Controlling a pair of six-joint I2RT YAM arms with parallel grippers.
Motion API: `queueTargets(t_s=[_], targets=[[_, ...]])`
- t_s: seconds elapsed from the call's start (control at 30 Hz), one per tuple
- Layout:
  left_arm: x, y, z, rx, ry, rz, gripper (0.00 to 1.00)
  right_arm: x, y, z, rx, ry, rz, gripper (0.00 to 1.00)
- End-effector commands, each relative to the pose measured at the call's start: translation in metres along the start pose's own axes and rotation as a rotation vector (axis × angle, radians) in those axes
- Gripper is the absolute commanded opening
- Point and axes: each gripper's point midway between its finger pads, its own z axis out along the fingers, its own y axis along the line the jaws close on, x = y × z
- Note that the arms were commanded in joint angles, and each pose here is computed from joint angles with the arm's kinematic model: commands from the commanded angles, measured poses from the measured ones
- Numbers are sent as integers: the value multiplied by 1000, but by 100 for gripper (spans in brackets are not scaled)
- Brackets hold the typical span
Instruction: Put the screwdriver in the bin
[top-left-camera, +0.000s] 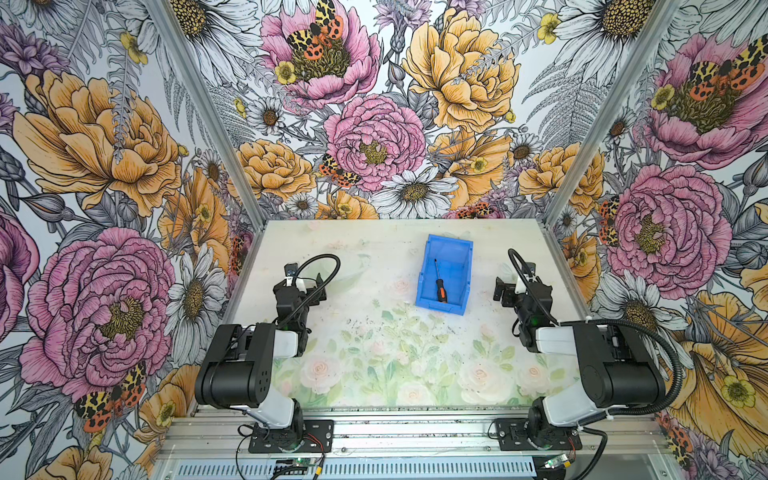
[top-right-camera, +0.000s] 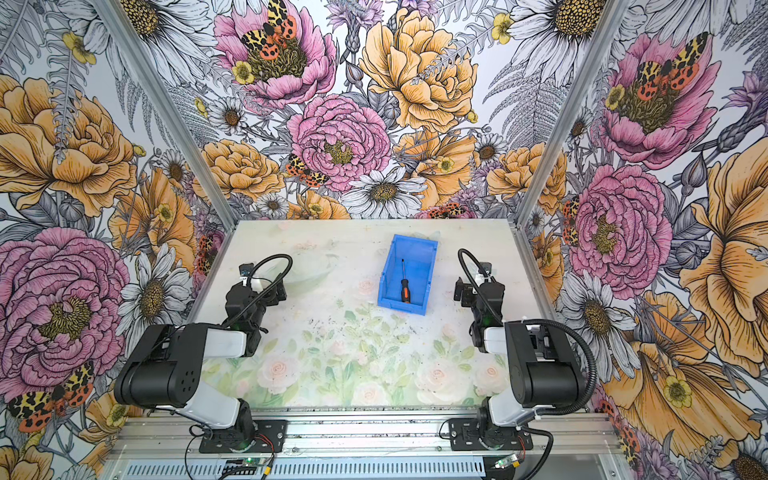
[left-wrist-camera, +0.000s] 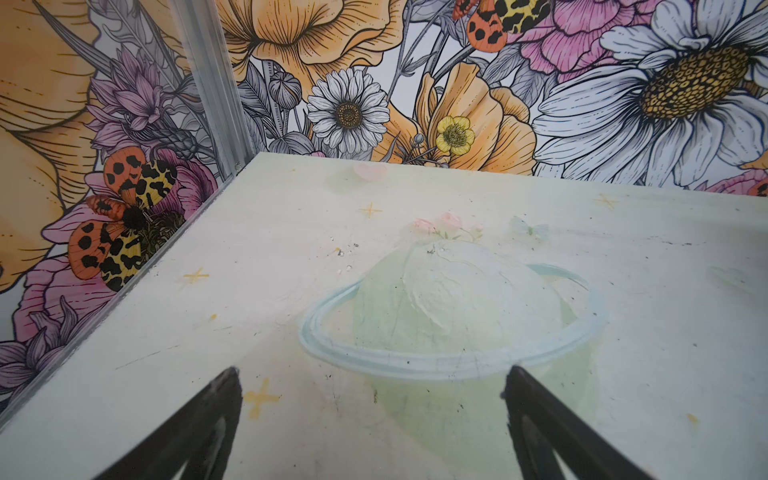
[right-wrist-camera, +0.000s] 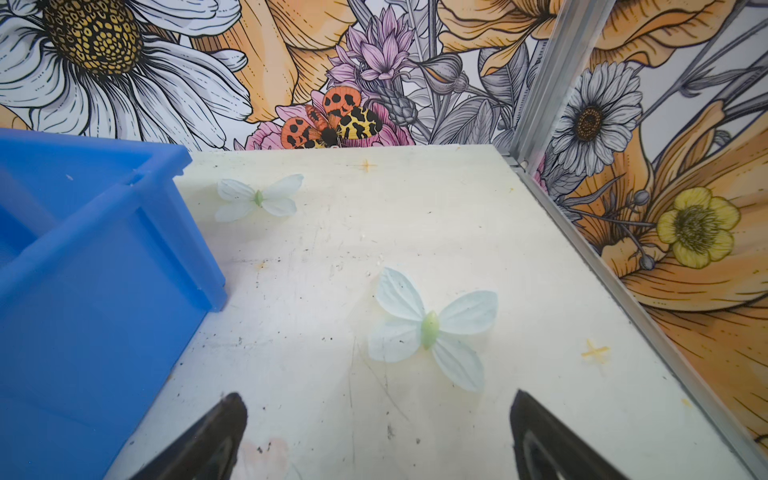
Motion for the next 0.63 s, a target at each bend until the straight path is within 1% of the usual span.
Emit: queueTargets(t_s=[0.0,0.4,0.47,0.6], targets=[[-9,5,-2,-47,-41,1,99,-12,1,-1,9,-54,-14,99],[-9,5,-2,-44,-39,0,99,-11,0,-2,10,-53,-13,99],[-9,6,0,-11,-28,-19,99,-11,0,-2,10,-53,-12,99],[-9,-2,-1,-1,-37,16,99,-12,0,-1,10,-53,-13,99]])
